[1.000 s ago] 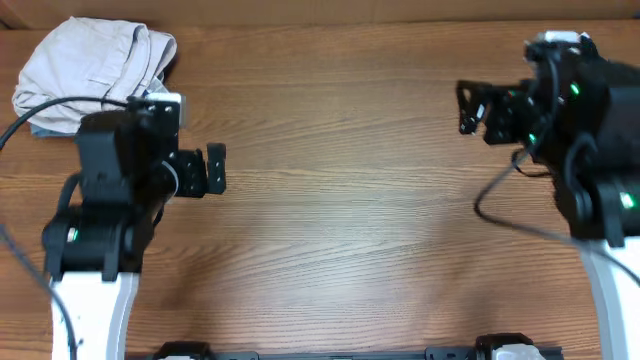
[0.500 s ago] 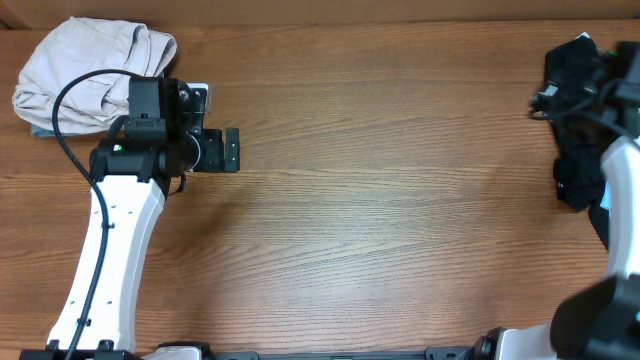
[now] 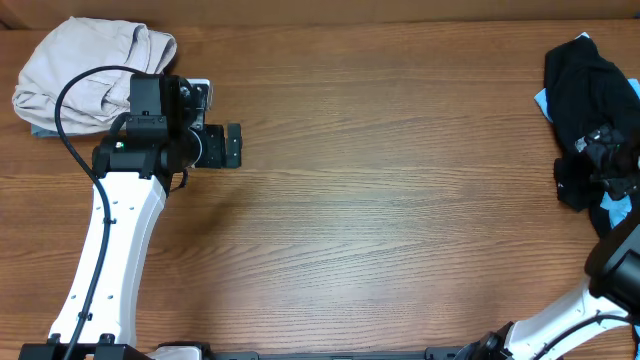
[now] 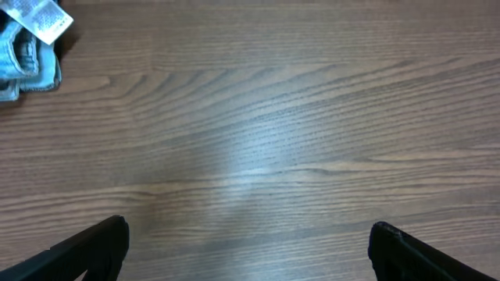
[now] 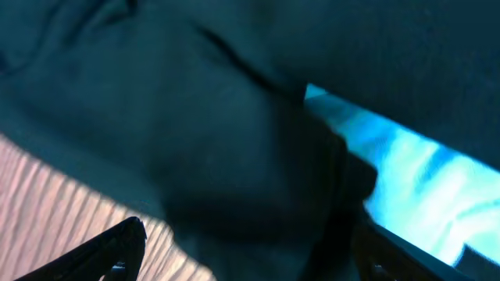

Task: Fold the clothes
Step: 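Reach the right gripper to the black t-shirt at right and grasp it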

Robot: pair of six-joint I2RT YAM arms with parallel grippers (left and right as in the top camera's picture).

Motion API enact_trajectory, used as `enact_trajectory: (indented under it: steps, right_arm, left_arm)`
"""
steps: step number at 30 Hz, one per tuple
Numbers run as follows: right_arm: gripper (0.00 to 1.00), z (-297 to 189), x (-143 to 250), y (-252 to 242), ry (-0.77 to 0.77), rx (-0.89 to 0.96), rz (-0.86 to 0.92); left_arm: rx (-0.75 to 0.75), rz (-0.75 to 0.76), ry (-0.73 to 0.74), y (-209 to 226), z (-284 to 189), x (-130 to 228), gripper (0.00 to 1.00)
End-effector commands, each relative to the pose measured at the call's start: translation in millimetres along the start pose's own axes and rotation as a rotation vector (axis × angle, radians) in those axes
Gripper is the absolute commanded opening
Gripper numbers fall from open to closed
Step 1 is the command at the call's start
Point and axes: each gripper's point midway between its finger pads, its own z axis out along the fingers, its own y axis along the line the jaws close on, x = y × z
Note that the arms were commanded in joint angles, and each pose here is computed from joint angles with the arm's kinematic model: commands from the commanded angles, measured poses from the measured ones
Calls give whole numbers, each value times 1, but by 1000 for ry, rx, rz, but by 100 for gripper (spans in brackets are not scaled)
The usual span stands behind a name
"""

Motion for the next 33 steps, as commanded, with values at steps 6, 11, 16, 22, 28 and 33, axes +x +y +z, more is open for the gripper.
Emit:
enact_trajectory:
  steps: [6, 11, 16, 22, 28, 33]
  right_arm:
    - [82, -3, -33, -3, -136, 49, 6]
    - [43, -2, -35, -1, -148, 44, 7]
    - [4, -2, -34, 2, -140, 25, 6]
    - [4, -33, -18, 58, -50, -281, -34]
    - [4, -109, 12, 124, -35, -511, -176]
    - [4, -168, 73, 175, -9, -600, -359]
  left_arm:
    - [17, -9, -26, -2, -2, -9, 100]
    - [17, -8, -34, -2, -2, -11, 100]
    - [16, -3, -62, -2, -3, -18, 95]
    - [6, 4, -119, -2, -13, -37, 86]
    - [-49, 9, -198, 4, -43, -67, 87]
    - [-148, 3, -258, 18, -66, -86, 91]
